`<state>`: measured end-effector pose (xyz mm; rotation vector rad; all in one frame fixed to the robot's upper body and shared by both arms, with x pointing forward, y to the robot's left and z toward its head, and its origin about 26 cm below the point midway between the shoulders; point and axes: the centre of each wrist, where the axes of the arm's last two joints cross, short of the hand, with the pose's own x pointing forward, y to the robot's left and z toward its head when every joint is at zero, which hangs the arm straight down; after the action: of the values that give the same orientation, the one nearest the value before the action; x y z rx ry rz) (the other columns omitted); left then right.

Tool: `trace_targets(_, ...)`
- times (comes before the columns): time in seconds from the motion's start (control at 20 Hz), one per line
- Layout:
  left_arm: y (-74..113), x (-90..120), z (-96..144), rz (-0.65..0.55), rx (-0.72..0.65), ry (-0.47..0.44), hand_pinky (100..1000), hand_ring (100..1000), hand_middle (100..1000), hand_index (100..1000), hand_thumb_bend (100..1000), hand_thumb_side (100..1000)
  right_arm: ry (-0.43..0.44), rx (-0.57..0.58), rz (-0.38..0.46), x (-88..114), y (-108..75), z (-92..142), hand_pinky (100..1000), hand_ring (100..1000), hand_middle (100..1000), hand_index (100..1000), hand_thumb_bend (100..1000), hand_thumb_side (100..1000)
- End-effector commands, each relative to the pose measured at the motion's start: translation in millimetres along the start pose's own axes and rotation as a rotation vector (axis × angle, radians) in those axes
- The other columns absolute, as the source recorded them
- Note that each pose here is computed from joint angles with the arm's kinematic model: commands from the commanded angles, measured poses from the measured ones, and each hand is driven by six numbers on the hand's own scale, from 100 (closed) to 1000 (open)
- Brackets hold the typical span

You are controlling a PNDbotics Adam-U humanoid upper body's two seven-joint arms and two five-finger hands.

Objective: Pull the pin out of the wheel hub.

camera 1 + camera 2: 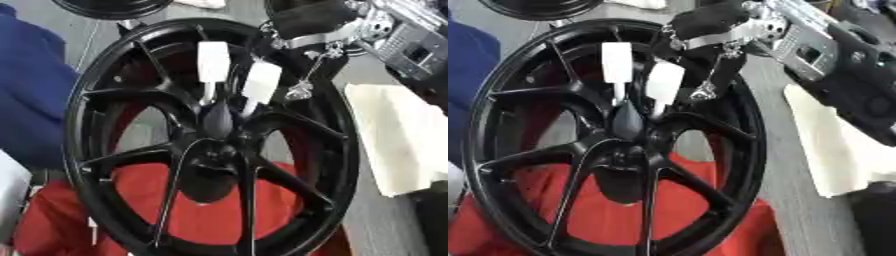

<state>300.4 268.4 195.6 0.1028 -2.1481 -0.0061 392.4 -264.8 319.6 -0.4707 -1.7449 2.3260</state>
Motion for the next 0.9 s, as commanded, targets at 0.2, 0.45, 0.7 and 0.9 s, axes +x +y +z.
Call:
trace_targets(0.2, 1.2, 8, -3, -0.008, 0.000, -0.031, 699, 723, 596, 690, 100, 801, -0.218, 0.251, 0.232, -3, -20.2, 8, 793, 736, 468, 495, 100, 100)
trace_targets(0.45, 2.0, 8, -2, -0.010, 0.003, -0.029, 699, 723, 597, 690, 100, 802, -0.217, 0.207, 0.200, -5, -25.8, 9, 773, 705, 437, 446, 100, 100)
trace_targets(0.7, 2.8, 8, -2, -0.012, 0.007, -0.031, 699, 724, 597, 690, 100, 798, -0.206, 0.177, 0.188, -5, -32.6, 13, 771, 701, 426, 429, 100, 100)
trace_targets(0.9, 3.5, 8, -2, -0.013, 0.011, -0.030, 699, 725, 598, 690, 100, 799, -0.190, 0.148, 0.184, -5, -40.2, 20, 768, 697, 415, 418, 100, 100)
